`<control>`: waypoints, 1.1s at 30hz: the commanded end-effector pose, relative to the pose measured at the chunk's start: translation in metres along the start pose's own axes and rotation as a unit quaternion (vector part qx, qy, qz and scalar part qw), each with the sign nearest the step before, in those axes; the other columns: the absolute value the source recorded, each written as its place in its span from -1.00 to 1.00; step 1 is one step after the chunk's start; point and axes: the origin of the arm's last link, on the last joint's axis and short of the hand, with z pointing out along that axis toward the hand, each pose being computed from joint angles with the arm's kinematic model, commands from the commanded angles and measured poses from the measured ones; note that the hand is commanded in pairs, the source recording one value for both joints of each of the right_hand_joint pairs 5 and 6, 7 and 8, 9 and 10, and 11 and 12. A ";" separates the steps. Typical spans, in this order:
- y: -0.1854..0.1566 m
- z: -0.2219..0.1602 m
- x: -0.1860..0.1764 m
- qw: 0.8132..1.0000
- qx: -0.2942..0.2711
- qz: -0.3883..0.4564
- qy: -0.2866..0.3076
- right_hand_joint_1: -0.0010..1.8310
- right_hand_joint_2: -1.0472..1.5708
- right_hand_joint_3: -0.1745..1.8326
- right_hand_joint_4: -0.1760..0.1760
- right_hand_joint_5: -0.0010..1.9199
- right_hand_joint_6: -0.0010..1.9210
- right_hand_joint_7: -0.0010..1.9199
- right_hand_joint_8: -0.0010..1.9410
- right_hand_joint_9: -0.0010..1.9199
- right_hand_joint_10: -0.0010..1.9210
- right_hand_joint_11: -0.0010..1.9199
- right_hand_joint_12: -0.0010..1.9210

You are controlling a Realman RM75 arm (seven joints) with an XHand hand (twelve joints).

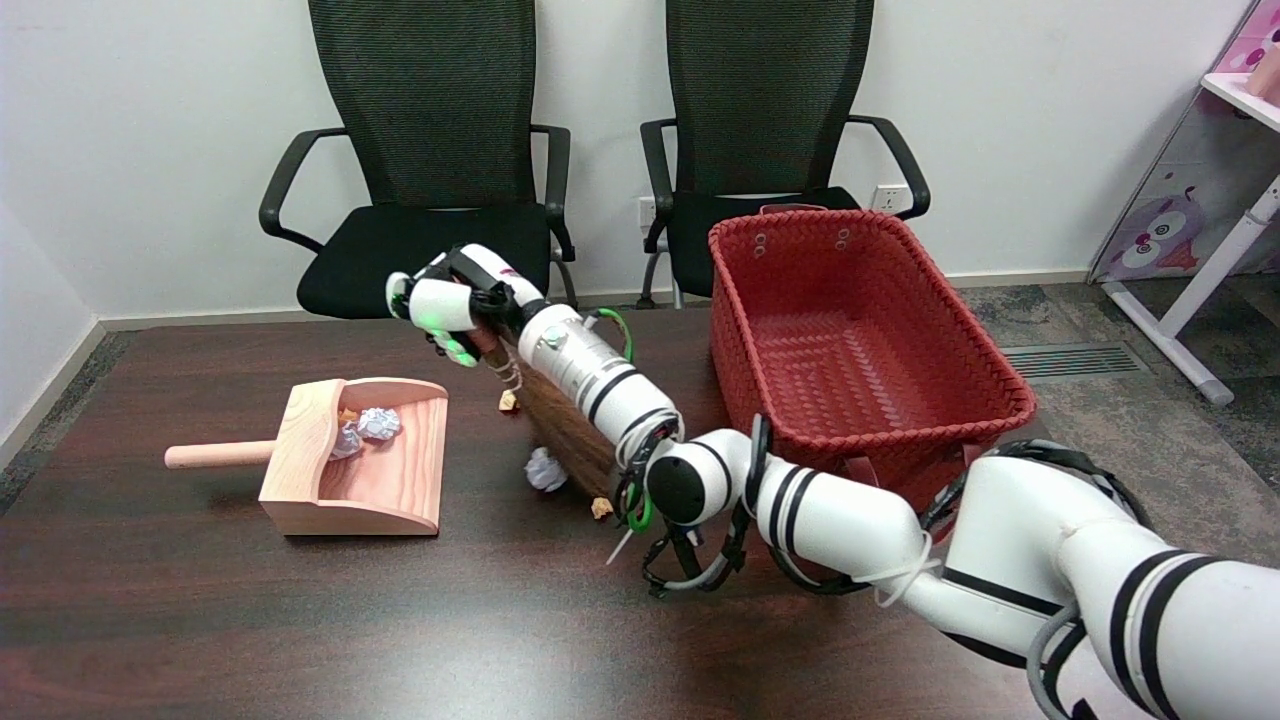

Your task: Sweep the paper ball into the dustpan.

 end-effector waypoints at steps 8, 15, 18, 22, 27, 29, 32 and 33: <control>-0.029 0.018 -0.018 0.979 0.024 0.202 -0.014 -0.16 0.64 0.62 0.11 1.00 1.00 1.00 0.98 1.00 1.00 1.00 1.00; -0.046 0.026 -0.024 0.964 0.040 0.264 -0.018 -0.18 0.68 0.66 0.10 1.00 1.00 1.00 0.98 1.00 1.00 1.00 1.00; -0.051 0.028 -0.030 0.958 0.045 0.284 -0.016 -0.19 0.69 0.68 0.11 1.00 1.00 1.00 0.98 1.00 1.00 1.00 1.00; -0.050 0.025 -0.038 0.951 0.047 0.305 -0.016 -0.17 0.65 0.70 0.11 1.00 1.00 1.00 0.98 1.00 1.00 1.00 1.00; -0.054 0.025 -0.037 0.950 0.059 0.306 -0.015 -0.16 0.62 0.71 0.10 1.00 1.00 1.00 0.98 1.00 1.00 1.00 1.00; -0.056 0.026 -0.033 0.951 0.064 0.303 -0.012 -0.15 0.61 0.70 0.10 1.00 1.00 1.00 0.98 1.00 1.00 1.00 1.00; -0.058 0.027 -0.026 0.953 0.068 0.297 -0.009 -0.15 0.62 0.68 0.09 1.00 1.00 1.00 0.98 1.00 1.00 1.00 1.00; -0.058 0.027 -0.024 0.953 0.069 0.295 -0.009 -0.14 0.62 0.67 0.09 1.00 1.00 1.00 0.98 1.00 1.00 1.00 1.00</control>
